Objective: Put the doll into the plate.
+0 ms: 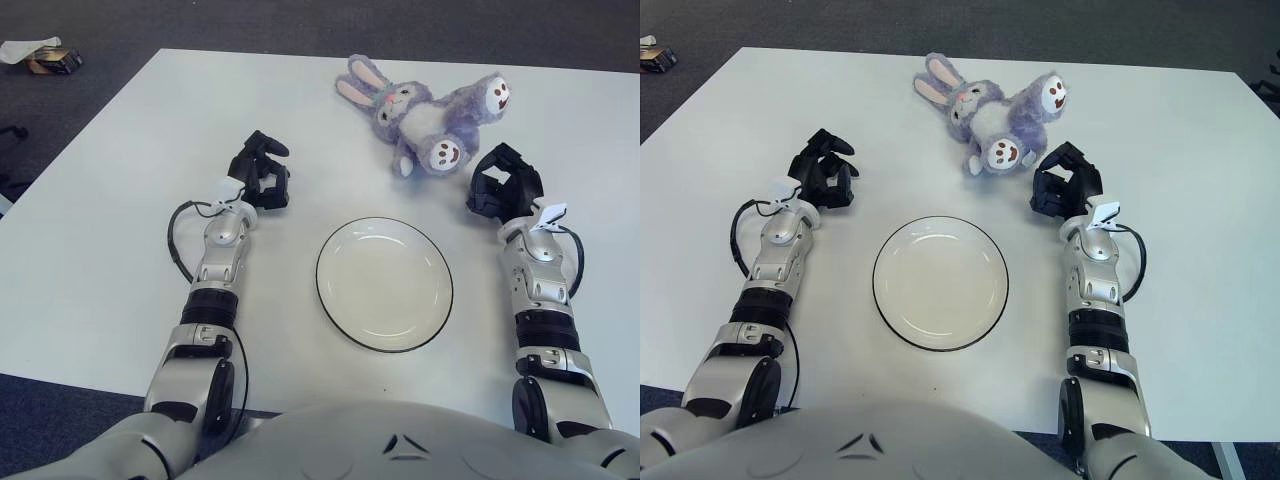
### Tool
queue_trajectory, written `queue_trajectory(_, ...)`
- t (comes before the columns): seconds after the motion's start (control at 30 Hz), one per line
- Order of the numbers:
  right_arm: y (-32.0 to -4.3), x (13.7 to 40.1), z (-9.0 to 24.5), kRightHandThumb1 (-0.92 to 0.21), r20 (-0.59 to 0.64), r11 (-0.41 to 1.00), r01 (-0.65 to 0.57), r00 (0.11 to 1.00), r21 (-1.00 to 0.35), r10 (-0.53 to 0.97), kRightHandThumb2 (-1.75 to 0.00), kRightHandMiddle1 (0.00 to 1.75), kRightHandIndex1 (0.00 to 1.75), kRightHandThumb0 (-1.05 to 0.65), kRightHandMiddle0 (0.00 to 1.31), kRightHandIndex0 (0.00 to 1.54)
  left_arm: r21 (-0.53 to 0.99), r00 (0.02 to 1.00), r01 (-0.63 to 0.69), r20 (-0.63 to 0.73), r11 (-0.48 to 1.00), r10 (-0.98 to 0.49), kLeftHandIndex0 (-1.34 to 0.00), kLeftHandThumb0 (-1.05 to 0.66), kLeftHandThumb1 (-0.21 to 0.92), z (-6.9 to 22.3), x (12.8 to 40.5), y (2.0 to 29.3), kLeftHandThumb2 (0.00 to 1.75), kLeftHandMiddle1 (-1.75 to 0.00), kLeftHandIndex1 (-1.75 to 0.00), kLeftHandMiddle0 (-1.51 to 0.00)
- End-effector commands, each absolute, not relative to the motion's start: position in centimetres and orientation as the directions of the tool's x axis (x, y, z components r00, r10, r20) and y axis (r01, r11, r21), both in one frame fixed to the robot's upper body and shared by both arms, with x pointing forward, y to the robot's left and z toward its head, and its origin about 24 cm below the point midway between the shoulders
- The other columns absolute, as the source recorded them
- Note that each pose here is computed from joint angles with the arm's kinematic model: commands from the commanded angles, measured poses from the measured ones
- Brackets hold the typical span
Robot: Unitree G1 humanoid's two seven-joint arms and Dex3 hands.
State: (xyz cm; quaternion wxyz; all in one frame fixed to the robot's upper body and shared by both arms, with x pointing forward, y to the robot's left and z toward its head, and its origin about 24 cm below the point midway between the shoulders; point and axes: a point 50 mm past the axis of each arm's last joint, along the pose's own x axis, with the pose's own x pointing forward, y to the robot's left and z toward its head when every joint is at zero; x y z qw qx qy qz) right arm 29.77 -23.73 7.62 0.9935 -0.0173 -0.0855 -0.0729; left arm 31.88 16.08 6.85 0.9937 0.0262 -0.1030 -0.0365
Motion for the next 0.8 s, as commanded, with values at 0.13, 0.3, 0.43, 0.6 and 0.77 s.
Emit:
queue_trajectory(0.13,-24.1,29.6,8.4,-0.4,0.163,0.983,0.185,0.969,0.018,-0.185,-1.22,1.75,1.75,-0.46,0.55,1.05,0.077,0.976,0.05,0.206,0.996,-0.065,-0.48,-0.01,0.33,6.6,31.6,16.9,1.31,-1.75,-1.75,-0.49)
queue_trajectory(0.3,-24.5,29.6,9.1,-0.41,0.151,0.978,0.209,0.966,0.014,-0.209,-1.2,1.75,1.75,-0.45,0.54,1.01,0.077,0.973,0.064,0.216,0.995,-0.079,-0.46,-0.01,0.35,7.6,32.4,17.6,1.29,-1.75,-1.75,-0.48)
queue_trajectory(0.43,-25.2,29.9,9.7,-0.41,0.161,0.974,0.227,0.961,-0.006,-0.223,-1.2,1.75,1.75,-0.45,0.54,0.99,0.098,0.967,0.076,0.234,0.992,-0.098,-0.45,-0.01,0.37,8.4,32.8,17.9,1.27,-1.75,-1.75,-0.46)
queue_trajectory(0.6,-25.3,29.9,11.0,-0.4,0.196,0.98,0.198,0.962,-0.022,-0.19,-1.21,1.75,1.75,-0.45,0.55,0.99,0.133,0.963,0.087,0.243,0.987,-0.117,-0.44,-0.01,0.38,8.9,33.0,17.9,1.25,-1.75,-1.75,-0.45)
queue_trajectory(0.77,-25.2,29.7,11.7,-0.39,0.215,0.983,0.178,0.962,-0.033,-0.167,-1.22,1.75,1.75,-0.46,0.55,0.98,0.185,0.954,0.096,0.264,0.978,-0.144,-0.43,-0.01,0.4,9.8,33.4,17.9,1.24,-1.75,-1.75,-0.44)
